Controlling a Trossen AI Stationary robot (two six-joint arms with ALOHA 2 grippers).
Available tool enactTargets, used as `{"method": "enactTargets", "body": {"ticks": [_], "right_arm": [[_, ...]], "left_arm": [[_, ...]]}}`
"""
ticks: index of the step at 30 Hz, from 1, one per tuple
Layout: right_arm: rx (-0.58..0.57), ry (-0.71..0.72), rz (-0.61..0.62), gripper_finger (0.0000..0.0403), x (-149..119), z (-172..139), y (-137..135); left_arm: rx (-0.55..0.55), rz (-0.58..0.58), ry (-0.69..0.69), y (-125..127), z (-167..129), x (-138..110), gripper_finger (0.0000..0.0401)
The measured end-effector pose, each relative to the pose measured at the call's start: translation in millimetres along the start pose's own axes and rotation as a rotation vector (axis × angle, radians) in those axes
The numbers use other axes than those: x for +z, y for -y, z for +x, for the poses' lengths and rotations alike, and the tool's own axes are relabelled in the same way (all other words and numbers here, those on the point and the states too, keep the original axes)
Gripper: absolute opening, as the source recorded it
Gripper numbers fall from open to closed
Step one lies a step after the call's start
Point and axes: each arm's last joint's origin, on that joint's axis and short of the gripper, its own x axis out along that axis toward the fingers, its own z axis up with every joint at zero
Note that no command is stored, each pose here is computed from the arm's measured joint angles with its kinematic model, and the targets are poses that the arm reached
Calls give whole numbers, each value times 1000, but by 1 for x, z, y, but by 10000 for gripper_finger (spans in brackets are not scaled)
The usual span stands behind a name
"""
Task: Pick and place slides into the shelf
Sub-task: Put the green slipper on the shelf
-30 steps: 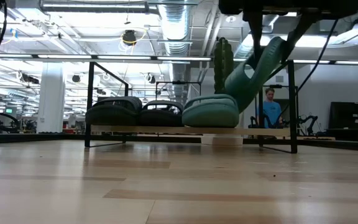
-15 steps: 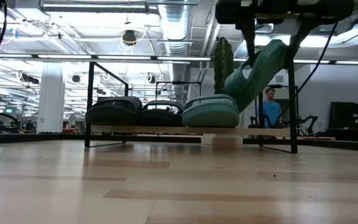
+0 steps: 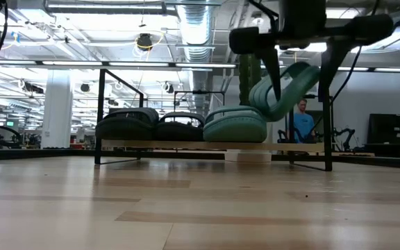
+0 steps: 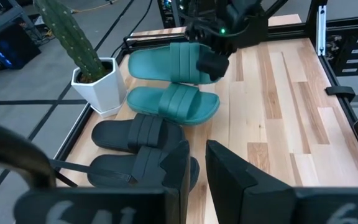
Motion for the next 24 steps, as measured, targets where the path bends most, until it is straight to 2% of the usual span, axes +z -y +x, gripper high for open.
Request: {"method": "enactTargets", "body": {"ticks": [7, 16, 24], "right_arm": [[-18, -8, -12, 250, 0, 4, -2], [19, 6, 1, 250, 11, -13, 5], [72, -29, -25, 250, 26, -9, -10]], "left_arm": [[-8, -1, -12, 0, 0, 0, 43], [-10, -1, -14, 0, 0, 0, 43], [-10, -1, -15, 0, 0, 0, 43]]}}
